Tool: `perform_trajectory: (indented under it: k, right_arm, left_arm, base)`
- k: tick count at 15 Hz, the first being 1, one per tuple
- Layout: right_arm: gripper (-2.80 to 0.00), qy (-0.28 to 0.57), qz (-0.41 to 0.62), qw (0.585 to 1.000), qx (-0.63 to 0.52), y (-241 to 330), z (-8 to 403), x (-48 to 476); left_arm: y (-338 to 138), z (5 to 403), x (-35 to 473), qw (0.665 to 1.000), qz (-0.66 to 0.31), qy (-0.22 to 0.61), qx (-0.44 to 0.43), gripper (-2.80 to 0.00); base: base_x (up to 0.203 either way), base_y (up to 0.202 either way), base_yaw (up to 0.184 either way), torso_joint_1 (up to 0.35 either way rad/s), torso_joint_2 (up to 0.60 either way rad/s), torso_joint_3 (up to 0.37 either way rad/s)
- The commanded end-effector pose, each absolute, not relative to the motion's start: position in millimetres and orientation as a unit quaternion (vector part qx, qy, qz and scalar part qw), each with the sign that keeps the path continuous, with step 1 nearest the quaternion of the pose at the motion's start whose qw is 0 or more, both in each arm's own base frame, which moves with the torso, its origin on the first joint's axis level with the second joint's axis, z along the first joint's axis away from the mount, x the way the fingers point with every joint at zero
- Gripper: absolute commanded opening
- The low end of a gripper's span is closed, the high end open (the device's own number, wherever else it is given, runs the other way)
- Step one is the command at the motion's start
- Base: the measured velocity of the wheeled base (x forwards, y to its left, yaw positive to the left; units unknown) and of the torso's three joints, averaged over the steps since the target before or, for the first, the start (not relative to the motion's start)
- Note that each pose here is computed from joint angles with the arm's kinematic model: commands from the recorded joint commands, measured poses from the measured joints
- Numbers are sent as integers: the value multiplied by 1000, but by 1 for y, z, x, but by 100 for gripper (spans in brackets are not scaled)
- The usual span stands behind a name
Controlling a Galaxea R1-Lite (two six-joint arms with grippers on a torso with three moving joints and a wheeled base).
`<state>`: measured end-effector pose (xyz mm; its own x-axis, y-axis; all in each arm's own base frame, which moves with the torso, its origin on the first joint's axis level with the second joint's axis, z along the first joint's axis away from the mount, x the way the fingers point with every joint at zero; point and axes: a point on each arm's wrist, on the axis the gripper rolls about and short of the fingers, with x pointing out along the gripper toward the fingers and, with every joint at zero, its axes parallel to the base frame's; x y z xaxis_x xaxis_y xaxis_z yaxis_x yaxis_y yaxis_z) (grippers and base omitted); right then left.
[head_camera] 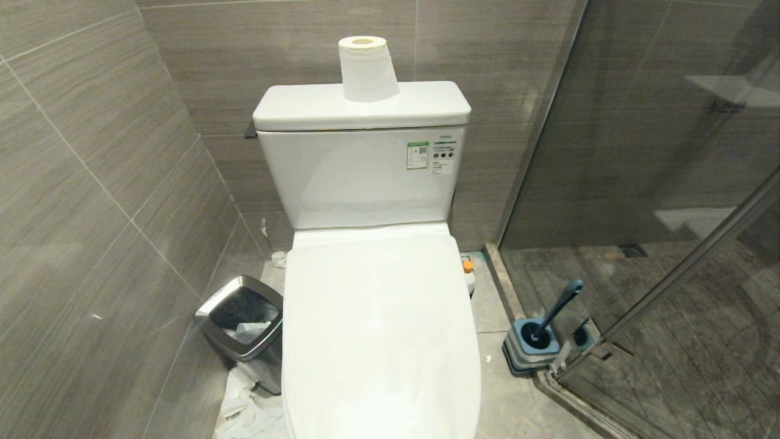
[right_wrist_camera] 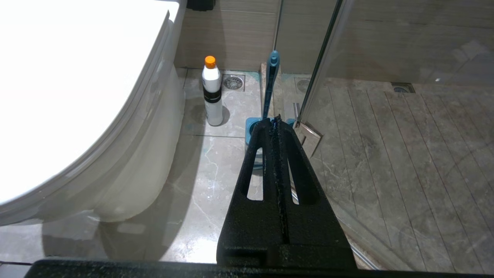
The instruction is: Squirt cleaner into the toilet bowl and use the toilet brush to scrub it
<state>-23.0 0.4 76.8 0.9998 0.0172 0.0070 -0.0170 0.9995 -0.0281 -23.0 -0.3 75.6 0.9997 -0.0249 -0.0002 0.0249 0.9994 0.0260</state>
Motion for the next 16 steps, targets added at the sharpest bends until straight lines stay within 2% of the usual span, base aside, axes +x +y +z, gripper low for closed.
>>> perform_trajectory:
  k: [1, 16]
  right_arm:
    - [-280, -4, 9, 1000, -15, 0, 77, -23]
    - [-280, -3, 9, 1000, -15, 0, 77, -23]
  left_arm:
    - [0, 75, -23, 1000, -12, 1, 13, -280]
    - [0, 76, -23, 1000, -13, 1, 13, -280]
  base:
    - [0, 0, 0, 0, 0, 0]
    - [0, 0, 0, 0, 0, 0]
